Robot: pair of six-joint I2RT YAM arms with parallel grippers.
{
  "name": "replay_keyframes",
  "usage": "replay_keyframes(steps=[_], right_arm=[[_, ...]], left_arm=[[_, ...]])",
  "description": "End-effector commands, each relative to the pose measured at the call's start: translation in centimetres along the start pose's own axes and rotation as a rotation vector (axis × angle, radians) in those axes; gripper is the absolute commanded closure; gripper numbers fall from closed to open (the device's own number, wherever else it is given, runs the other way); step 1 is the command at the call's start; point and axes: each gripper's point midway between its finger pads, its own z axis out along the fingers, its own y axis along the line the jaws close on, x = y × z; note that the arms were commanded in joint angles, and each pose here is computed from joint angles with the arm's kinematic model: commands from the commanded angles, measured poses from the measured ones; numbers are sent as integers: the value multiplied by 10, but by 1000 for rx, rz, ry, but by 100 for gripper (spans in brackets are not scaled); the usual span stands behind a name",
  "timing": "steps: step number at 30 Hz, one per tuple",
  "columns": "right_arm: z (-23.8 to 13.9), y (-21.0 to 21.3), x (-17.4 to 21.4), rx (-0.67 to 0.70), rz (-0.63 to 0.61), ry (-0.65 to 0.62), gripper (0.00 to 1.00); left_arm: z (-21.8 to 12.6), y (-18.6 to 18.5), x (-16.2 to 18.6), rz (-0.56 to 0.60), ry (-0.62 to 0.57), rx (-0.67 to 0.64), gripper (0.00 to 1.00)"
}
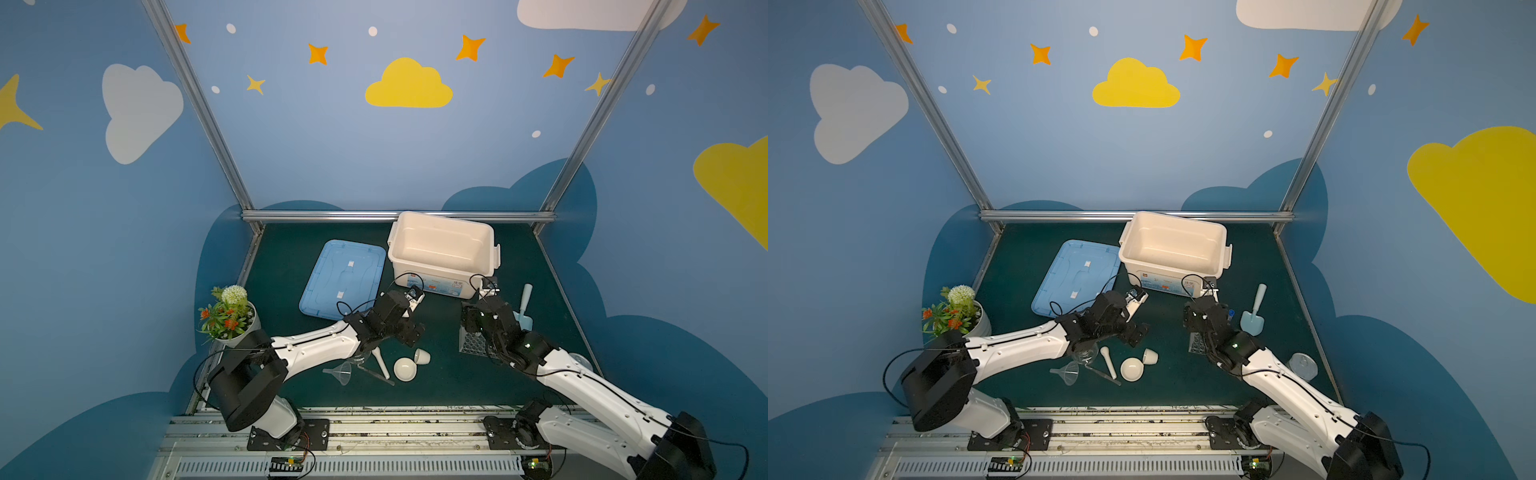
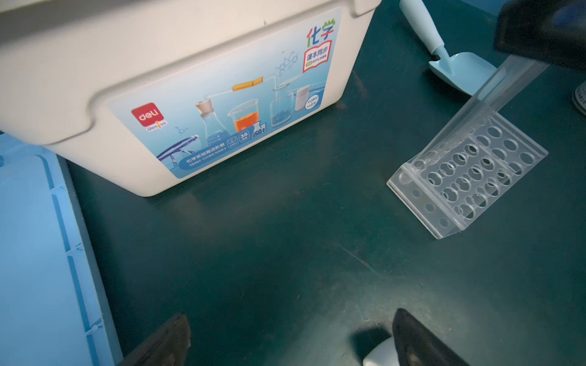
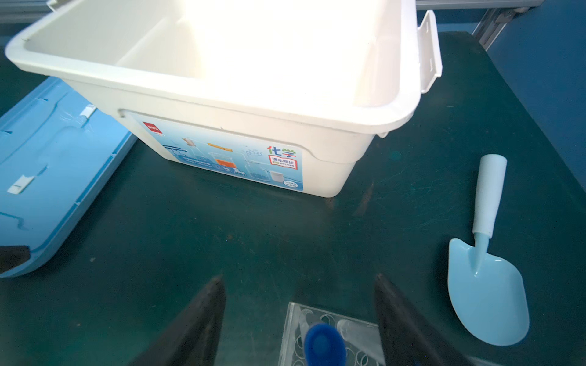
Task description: Organize the chemistry lab equipment
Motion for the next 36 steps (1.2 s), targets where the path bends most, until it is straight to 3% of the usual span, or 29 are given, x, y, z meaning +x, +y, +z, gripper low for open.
replay_keyframes(steps=[1, 15, 27, 36], right_arm=[[-11, 4, -17, -32, 12, -33, 23], [-23, 29, -37, -161, 12, -33, 18], [-25, 26, -53, -139, 28, -65, 17], [-18, 32, -68, -159, 42, -62, 17]], left_arm=[[-5, 6, 2, -16, -2, -29, 0], [-20, 25, 5, -42, -20, -126, 0], [-39, 54, 12, -121, -11, -217, 0], [-70, 80, 35, -191, 90, -358, 0]])
